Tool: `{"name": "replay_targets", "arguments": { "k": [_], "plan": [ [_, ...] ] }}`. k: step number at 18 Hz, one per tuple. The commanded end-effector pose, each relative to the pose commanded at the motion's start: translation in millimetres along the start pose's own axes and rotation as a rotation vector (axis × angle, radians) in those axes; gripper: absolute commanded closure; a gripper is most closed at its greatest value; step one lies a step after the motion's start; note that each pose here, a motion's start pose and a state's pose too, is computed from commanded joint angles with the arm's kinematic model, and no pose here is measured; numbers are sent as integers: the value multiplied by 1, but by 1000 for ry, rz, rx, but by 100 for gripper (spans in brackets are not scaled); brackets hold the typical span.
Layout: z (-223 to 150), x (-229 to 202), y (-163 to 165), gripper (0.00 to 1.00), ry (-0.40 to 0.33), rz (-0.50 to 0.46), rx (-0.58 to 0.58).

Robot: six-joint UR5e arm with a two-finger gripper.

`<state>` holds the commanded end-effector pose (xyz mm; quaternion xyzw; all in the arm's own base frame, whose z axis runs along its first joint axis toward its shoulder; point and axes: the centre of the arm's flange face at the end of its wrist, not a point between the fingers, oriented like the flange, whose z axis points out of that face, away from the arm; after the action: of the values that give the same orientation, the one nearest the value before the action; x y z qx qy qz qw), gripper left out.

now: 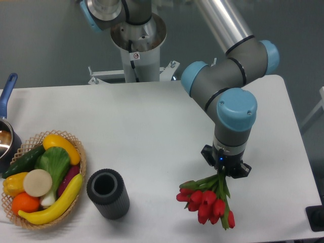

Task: Insert the flowers into the vase
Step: 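Carry the red tulip bunch in the gripper toward the black vase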

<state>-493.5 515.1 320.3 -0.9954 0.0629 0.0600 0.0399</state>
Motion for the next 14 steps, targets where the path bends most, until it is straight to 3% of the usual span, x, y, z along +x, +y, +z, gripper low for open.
{"name": "replay_targets", "arguments": {
  "k": [11,14],
  "plan": [
    [-15,13,-39,97,14,-109,243],
    [-19,20,-51,97,74,-128,348]
  ]
}}
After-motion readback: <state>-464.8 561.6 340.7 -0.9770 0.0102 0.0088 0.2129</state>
